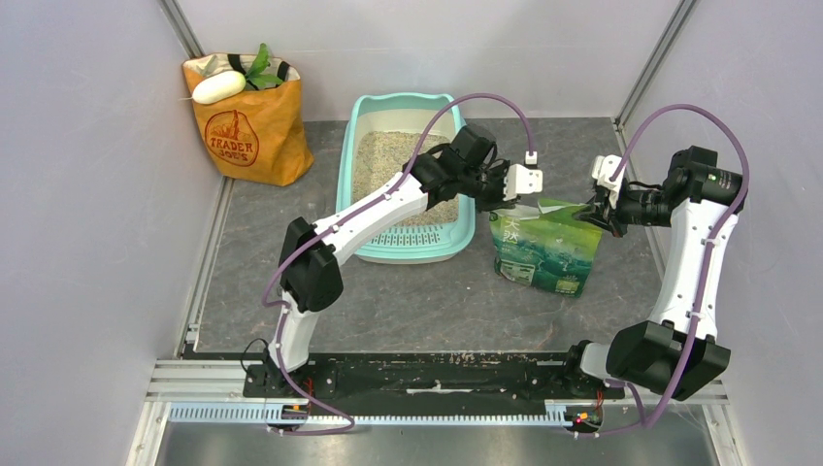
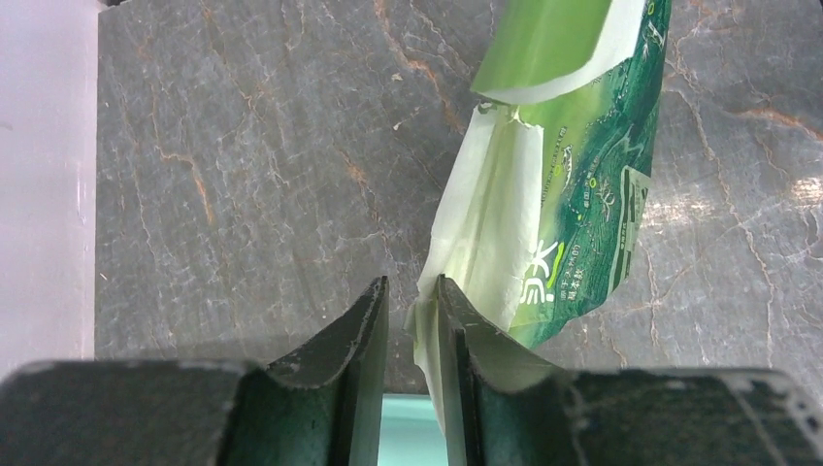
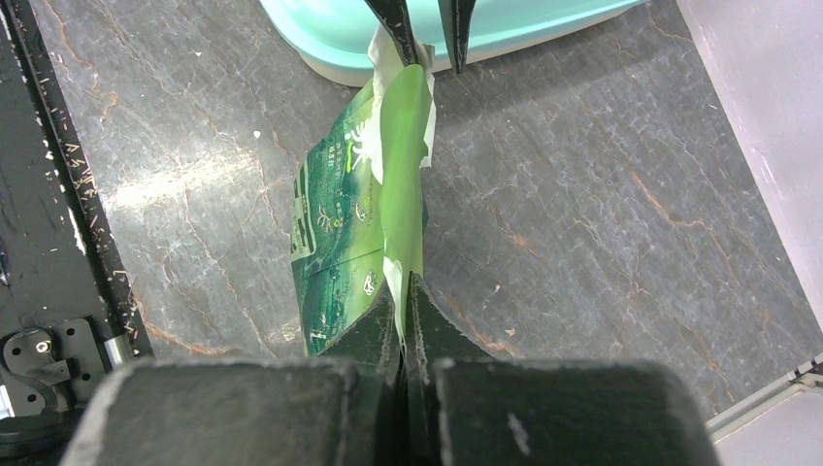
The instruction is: Fill the litter box with clean litter
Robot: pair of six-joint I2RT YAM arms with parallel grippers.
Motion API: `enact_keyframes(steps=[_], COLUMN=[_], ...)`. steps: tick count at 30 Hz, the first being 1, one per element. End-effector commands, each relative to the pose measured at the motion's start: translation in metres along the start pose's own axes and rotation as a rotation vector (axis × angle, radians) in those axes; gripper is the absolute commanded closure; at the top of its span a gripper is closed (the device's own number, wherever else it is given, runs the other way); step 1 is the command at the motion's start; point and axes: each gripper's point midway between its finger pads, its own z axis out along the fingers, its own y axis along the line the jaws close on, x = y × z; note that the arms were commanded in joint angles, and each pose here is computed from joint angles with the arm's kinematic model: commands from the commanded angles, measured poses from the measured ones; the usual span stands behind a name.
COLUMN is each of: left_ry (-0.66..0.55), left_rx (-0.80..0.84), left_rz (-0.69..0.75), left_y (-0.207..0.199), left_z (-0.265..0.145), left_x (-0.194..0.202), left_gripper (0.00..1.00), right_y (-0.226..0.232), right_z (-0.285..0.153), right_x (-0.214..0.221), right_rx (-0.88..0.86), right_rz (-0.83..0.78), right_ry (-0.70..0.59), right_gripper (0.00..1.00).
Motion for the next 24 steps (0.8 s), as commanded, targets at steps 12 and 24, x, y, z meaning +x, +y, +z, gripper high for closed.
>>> enact_keyframes(steps=[12,24], left_ry=[-0.048,0.010], left_rx=[0.135,0.046], left_rz=[0.106,0.078], left_y=[-0.021,0.006], left_z=[0.015,0.037], left_x=[0.004,0.020], left_gripper=[0.53,0.54], right_y=[0.025,0.027], right_z=[-0.003,-0.001], right_x=[-0.027,-0.026], right_rx=[-0.055,-0.058], right_rz=[0.076,0.065], right_ry=[-0.090,-0.096], right_gripper=[1.00,1.00])
